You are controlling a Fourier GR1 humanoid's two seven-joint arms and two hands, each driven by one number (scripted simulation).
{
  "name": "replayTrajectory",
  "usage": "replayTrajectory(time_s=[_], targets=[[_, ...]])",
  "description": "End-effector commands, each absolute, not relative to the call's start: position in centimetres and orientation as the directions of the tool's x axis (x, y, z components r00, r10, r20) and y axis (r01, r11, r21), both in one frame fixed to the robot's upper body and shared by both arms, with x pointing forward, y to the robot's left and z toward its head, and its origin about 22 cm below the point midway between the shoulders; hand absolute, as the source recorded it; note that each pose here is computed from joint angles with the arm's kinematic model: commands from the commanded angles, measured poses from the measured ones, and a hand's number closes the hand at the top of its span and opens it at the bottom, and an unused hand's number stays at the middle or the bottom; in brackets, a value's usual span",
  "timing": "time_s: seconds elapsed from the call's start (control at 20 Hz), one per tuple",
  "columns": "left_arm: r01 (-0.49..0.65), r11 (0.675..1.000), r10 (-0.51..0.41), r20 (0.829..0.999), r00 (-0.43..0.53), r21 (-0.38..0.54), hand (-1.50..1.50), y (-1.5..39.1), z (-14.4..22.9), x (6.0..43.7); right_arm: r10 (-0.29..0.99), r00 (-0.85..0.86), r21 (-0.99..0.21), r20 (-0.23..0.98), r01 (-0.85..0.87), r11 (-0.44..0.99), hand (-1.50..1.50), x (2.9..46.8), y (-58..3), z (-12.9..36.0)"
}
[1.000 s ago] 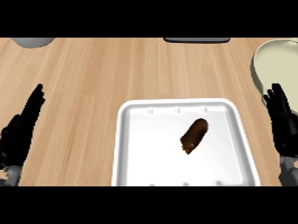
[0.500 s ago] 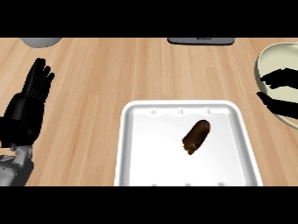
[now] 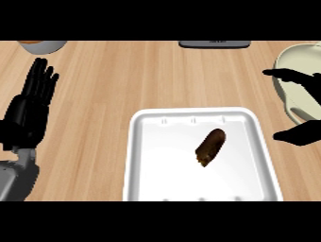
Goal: Pick the sweet potato from the tray and place it in the pot
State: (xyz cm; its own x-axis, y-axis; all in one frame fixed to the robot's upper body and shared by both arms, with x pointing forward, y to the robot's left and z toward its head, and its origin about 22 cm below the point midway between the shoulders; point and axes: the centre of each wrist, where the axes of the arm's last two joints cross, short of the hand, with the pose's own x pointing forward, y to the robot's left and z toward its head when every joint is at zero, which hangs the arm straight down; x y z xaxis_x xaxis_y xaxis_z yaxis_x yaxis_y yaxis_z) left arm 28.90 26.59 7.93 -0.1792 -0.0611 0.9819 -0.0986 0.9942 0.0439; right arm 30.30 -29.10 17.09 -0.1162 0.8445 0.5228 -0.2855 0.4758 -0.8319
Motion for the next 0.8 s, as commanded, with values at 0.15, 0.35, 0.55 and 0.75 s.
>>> replayTrajectory(time_s=[0.15,0.35,0.55,0.75], targets=[[-0.092,0.996,-0.034,0.980,-0.195,0.016,0.00,25.9,7.8,29.1,0.950,-0.100,-0.839,0.296,-0.502,0.209,-1.50,29.5,-24.7,19.4],[-0.083,0.996,-0.046,0.981,-0.190,0.031,0.00,27.9,7.2,29.3,0.970,-0.092,-0.805,0.227,-0.578,0.133,-1.50,30.2,-20.7,18.8],[-0.107,0.994,-0.050,0.979,-0.197,0.029,0.00,25.1,7.8,30.1,0.982,-0.065,-0.773,0.176,-0.627,0.097,-1.50,31.7,-19.2,17.3],[-0.091,0.995,-0.053,0.980,-0.193,0.036,0.00,25.9,7.2,29.7,0.987,-0.012,-0.737,0.158,-0.667,0.109,-1.50,32.2,-15.3,16.2]])
